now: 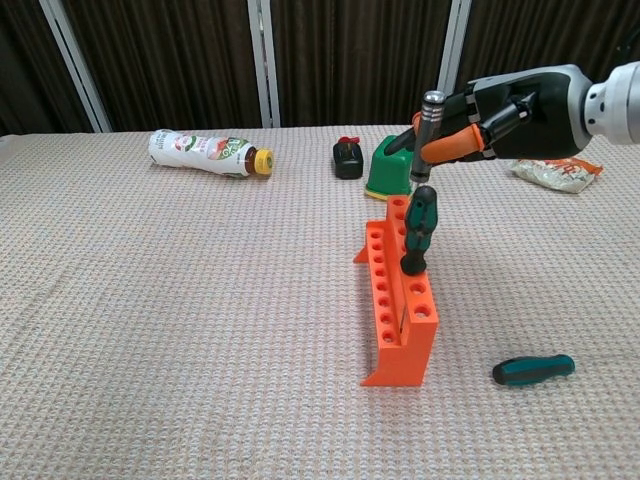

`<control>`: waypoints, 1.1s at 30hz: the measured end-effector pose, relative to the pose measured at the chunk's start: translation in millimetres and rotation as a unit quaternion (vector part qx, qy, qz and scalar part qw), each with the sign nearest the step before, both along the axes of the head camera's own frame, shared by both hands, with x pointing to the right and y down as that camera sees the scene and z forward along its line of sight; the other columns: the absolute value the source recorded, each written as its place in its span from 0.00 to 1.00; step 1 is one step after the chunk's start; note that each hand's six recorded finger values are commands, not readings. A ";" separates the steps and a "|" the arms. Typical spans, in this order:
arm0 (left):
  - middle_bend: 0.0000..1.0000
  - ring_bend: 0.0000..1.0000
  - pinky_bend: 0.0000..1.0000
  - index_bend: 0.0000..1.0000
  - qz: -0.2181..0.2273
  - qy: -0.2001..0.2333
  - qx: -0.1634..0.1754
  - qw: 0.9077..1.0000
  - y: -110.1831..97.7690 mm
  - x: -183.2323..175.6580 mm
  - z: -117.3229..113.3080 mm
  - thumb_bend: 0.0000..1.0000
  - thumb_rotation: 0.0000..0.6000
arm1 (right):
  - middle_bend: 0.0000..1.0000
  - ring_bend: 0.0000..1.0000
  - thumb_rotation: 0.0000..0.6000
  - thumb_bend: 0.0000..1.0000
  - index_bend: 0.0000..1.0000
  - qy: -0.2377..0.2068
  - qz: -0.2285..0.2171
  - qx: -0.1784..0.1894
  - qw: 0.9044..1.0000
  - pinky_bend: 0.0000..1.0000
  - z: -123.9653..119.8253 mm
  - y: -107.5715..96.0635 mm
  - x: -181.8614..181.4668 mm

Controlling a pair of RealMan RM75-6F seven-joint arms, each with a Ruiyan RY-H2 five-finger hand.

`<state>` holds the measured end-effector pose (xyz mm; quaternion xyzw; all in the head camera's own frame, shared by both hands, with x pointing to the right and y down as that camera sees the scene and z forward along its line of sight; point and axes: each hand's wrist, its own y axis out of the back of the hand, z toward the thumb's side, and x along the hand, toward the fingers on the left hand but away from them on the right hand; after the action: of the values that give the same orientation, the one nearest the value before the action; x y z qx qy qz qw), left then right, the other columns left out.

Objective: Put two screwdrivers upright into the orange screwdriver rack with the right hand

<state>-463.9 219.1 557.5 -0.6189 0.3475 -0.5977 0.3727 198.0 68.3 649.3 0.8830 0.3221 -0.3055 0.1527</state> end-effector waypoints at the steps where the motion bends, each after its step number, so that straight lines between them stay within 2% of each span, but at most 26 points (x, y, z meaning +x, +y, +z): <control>1: 0.00 0.00 0.00 0.01 0.000 0.000 0.000 1.000 0.0 -0.1 0.1 0.09 1.00 | 0.25 0.00 1.00 0.32 0.65 0.002 -0.003 0.001 1.000 0.00 0.6 0.8 -0.4; 12: 0.00 0.00 0.00 0.01 0.000 0.001 -0.002 1.000 0.8 0.1 1.5 0.09 1.00 | 0.24 0.00 1.00 0.32 0.63 0.013 -0.024 0.003 1.000 0.00 7.7 8.1 -8.2; 33: 0.00 0.00 0.00 0.01 -0.004 0.002 -0.005 1.000 1.7 -2.2 5.3 0.09 1.00 | 0.22 0.00 1.00 0.32 0.51 0.028 -0.037 -0.004 0.999 0.00 12.1 7.5 -13.7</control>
<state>-466.1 220.9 562.8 -0.6210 0.3475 -0.5995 0.3664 184.3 75.9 661.4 0.8847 0.2917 -0.3371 0.1359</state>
